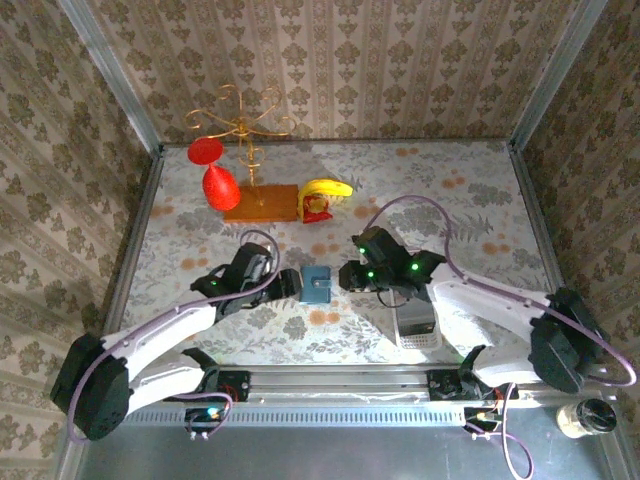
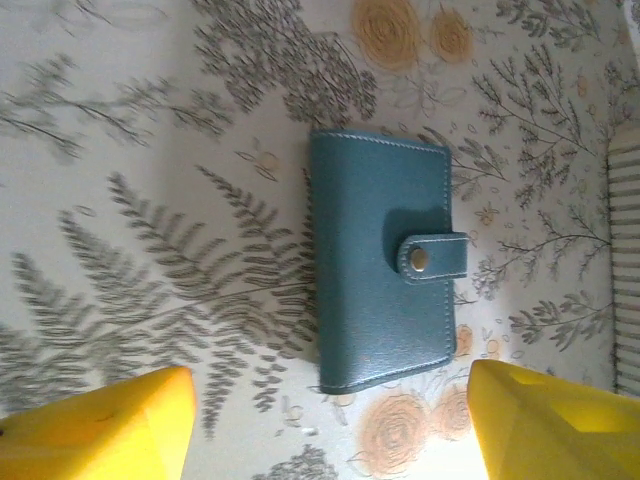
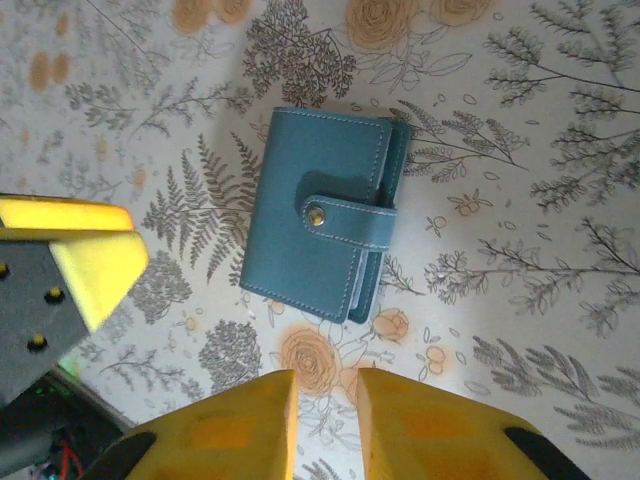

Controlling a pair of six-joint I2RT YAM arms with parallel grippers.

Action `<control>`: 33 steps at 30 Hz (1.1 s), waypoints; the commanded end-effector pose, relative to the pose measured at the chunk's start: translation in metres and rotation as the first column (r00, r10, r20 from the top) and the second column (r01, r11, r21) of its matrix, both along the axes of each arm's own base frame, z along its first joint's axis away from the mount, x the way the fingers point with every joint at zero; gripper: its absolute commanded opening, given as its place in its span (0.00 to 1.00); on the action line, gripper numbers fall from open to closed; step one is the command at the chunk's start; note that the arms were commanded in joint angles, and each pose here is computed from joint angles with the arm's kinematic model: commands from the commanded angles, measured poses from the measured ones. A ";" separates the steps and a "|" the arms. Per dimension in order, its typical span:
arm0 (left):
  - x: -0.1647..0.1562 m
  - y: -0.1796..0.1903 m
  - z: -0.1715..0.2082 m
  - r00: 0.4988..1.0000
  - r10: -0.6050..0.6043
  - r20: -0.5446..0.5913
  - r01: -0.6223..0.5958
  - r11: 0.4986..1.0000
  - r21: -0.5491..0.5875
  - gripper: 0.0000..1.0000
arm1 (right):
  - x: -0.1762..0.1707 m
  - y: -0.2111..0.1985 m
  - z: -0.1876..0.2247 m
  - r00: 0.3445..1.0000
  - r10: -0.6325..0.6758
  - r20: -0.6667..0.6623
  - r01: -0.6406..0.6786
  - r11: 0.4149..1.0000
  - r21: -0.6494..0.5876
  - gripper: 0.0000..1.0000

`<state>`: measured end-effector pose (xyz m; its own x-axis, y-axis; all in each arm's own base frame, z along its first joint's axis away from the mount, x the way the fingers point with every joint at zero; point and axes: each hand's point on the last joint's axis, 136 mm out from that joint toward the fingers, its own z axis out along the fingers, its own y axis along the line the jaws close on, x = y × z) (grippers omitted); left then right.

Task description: Put the credit cards into the card holder

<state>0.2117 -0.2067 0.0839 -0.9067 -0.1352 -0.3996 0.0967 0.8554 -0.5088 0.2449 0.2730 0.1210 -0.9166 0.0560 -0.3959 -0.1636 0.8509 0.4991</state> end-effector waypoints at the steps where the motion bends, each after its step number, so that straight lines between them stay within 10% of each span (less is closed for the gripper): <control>1: 0.001 -0.020 -0.003 1.000 0.011 -0.013 -0.012 0.996 -0.084 0.70 | 0.016 0.018 0.000 1.000 -0.011 0.004 0.011 1.000 0.022 0.19; 33: -0.016 -0.029 -0.044 0.995 0.003 -0.103 -0.012 0.996 -0.086 0.61 | 0.049 0.021 -0.107 0.982 -0.046 -0.183 0.016 0.987 -0.162 0.05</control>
